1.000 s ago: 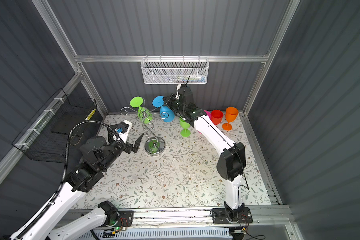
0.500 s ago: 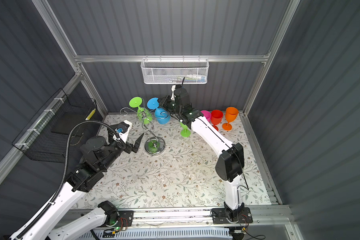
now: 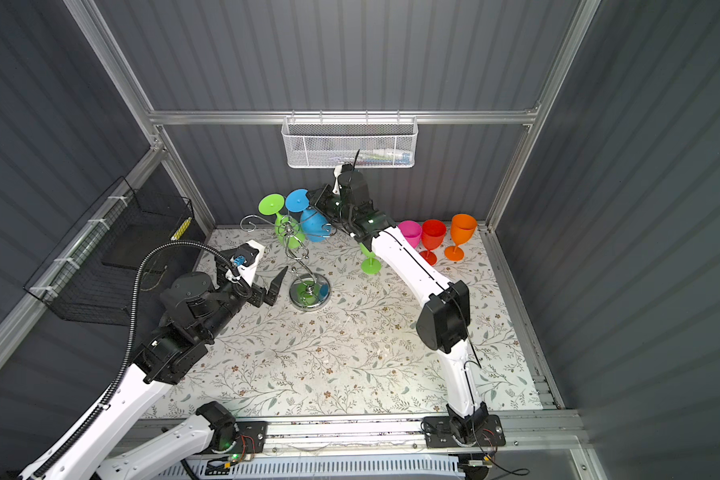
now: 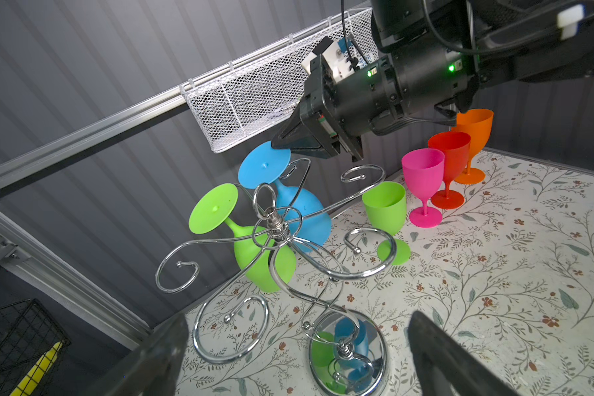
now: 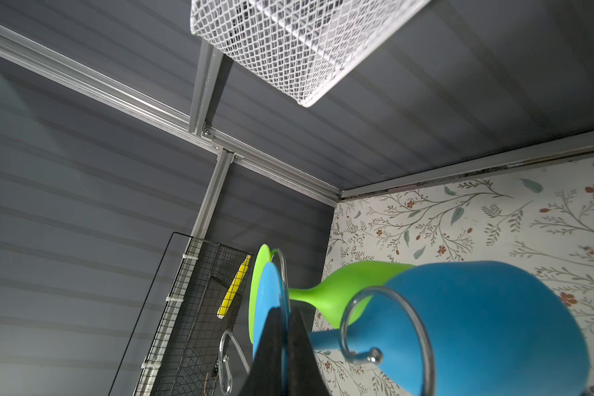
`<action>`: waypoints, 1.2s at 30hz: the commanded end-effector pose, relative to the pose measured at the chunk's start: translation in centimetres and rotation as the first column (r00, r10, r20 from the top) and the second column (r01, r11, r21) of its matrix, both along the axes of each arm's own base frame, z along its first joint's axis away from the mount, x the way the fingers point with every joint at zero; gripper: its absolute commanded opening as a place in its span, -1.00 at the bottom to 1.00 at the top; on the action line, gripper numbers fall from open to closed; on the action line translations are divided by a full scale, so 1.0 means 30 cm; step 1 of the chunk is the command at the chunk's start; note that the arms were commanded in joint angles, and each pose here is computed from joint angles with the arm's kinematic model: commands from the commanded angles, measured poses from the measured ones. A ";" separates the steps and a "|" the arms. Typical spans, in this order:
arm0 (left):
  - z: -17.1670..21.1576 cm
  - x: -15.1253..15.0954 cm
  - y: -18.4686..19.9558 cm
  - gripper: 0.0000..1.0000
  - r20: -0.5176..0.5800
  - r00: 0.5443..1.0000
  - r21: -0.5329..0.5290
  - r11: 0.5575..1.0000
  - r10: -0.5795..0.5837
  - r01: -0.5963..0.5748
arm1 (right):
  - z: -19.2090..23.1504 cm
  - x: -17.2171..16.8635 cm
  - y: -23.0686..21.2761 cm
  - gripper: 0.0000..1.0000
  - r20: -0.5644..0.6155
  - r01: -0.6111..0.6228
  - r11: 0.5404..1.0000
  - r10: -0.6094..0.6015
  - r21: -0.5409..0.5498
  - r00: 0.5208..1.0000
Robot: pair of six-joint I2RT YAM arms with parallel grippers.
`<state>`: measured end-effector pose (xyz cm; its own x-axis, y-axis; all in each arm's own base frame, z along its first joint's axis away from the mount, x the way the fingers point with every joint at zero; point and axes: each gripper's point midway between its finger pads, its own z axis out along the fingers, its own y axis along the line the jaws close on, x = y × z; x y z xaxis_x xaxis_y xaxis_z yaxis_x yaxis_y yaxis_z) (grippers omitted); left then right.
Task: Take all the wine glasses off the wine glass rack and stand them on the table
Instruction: 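Lift the blue glass up off the rack hook with the right gripper, then carry the blue glass toward the robot, bowl hanging down, with right gripper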
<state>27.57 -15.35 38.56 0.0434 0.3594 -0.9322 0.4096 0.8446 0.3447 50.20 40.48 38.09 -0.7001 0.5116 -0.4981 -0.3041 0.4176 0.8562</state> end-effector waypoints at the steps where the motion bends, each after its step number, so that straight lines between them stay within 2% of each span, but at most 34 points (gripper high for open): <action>1: -0.007 0.014 0.004 0.99 0.006 1.000 0.003 1.000 0.013 -0.013 | 0.082 0.002 0.006 -1.00 0.047 -0.001 0.999 -0.001 0.043 0.999; 8: -0.011 0.015 0.001 0.99 0.004 1.000 0.006 1.000 0.010 -0.010 | 0.112 0.046 -0.030 -1.00 0.114 0.048 0.997 -0.056 0.065 0.992; 15: -0.017 0.018 0.000 0.99 0.000 1.000 0.009 1.000 0.011 -0.011 | 0.160 0.100 -0.115 -1.00 0.173 0.106 0.987 -0.126 0.118 0.977; 20: -0.021 0.019 -0.002 0.99 -0.003 1.000 0.011 1.000 0.010 -0.010 | 0.217 0.100 -0.200 -1.00 0.223 0.140 0.979 -0.170 0.145 0.960; 25: -0.026 0.021 -0.005 0.99 -0.007 1.000 0.010 1.000 0.009 -0.009 | 0.275 0.038 -0.308 -1.00 0.283 0.177 0.975 -0.208 0.133 0.936; 31: -0.033 0.028 -0.019 0.99 -0.020 1.000 0.001 1.000 -0.002 0.002 | 0.300 -0.090 -0.450 -1.00 0.353 0.231 0.970 -0.241 0.070 0.904; 34: -0.027 0.034 -0.033 0.99 -0.032 0.999 -0.034 0.999 -0.014 0.013 | 0.302 -0.178 -0.502 -1.00 0.392 0.241 0.970 -0.229 0.018 0.891; 36: 0.002 0.042 -0.031 0.99 -0.041 0.999 -0.095 0.996 0.003 -0.006 | 0.305 -0.249 -0.532 -1.00 0.424 0.239 0.971 -0.207 -0.023 0.881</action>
<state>28.55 -16.23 37.36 0.0041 0.3524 -0.9358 0.4281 0.8451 0.3201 44.69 25.49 46.25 -0.3602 0.6312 -0.6869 -0.4627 0.5185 0.7191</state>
